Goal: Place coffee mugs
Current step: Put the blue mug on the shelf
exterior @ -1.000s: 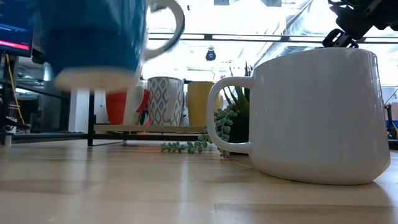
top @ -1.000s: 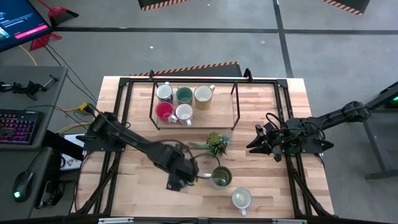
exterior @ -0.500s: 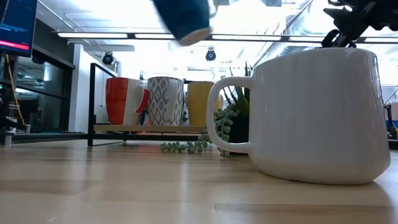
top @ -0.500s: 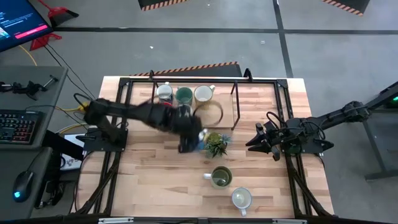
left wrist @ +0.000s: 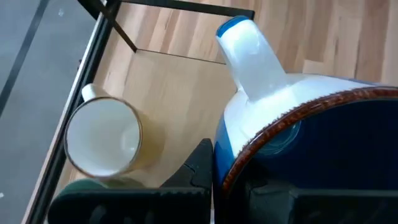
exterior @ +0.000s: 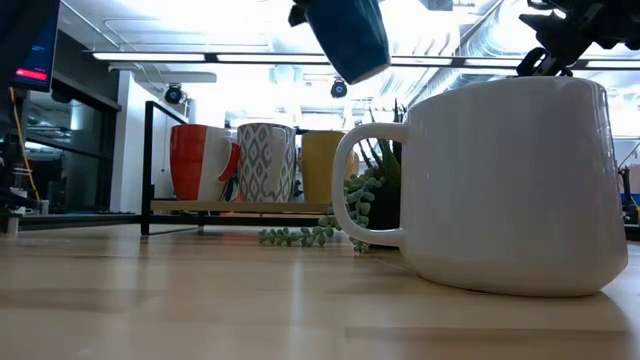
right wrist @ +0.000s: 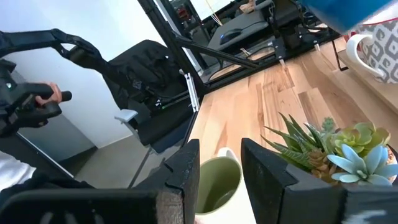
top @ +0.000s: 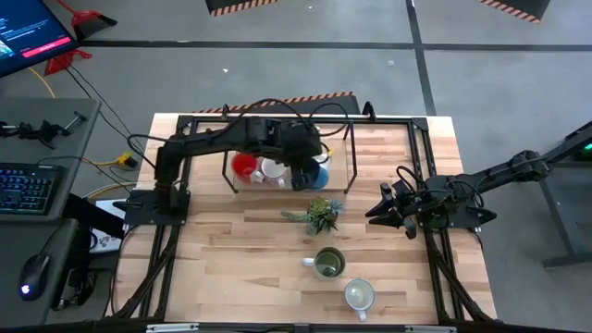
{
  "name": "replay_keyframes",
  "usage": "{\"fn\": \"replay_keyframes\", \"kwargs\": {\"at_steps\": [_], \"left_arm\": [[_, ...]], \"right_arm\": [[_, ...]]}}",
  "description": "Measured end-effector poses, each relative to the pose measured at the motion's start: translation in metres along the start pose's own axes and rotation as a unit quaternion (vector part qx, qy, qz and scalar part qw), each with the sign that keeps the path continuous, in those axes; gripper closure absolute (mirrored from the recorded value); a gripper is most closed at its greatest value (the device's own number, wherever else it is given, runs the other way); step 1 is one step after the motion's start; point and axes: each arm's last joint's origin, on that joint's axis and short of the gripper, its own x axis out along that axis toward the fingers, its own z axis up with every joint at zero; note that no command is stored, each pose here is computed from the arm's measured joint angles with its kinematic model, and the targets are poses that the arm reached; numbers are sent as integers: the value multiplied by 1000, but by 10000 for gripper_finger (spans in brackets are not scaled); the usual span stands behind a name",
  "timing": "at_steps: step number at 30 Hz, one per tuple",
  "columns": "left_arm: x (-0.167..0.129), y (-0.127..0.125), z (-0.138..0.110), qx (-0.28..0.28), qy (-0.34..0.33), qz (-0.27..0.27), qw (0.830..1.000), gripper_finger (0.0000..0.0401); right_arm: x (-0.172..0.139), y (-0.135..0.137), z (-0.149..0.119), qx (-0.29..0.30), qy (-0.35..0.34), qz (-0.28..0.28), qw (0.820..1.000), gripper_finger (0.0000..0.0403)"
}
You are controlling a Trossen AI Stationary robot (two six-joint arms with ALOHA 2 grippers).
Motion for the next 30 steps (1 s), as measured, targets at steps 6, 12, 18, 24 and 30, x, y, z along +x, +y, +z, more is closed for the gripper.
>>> {"fn": "replay_keyframes", "kwargs": {"at_steps": [6, 12, 18, 24, 30], "left_arm": [[34, -8, 5, 40, 37, 1, 998, 397], [66, -12, 1, 82, 81, 2, 993, 397], [73, -4, 1, 124, 90, 10, 988, 397], [76, 8, 1, 200, 96, 19, 975, 397], [93, 4, -1, 254, 109, -2, 961, 397]], "right_arm": [[0, 0, 0, -3, 0, 0, 1000, 304], [0, 0, 0, -3, 0, 0, 1000, 304], [0, 0, 0, -4, 0, 0, 1000, 304], [0, 0, 0, -4, 0, 0, 1000, 304], [0, 0, -1, -4, 4, -2, 1000, 304]]}}
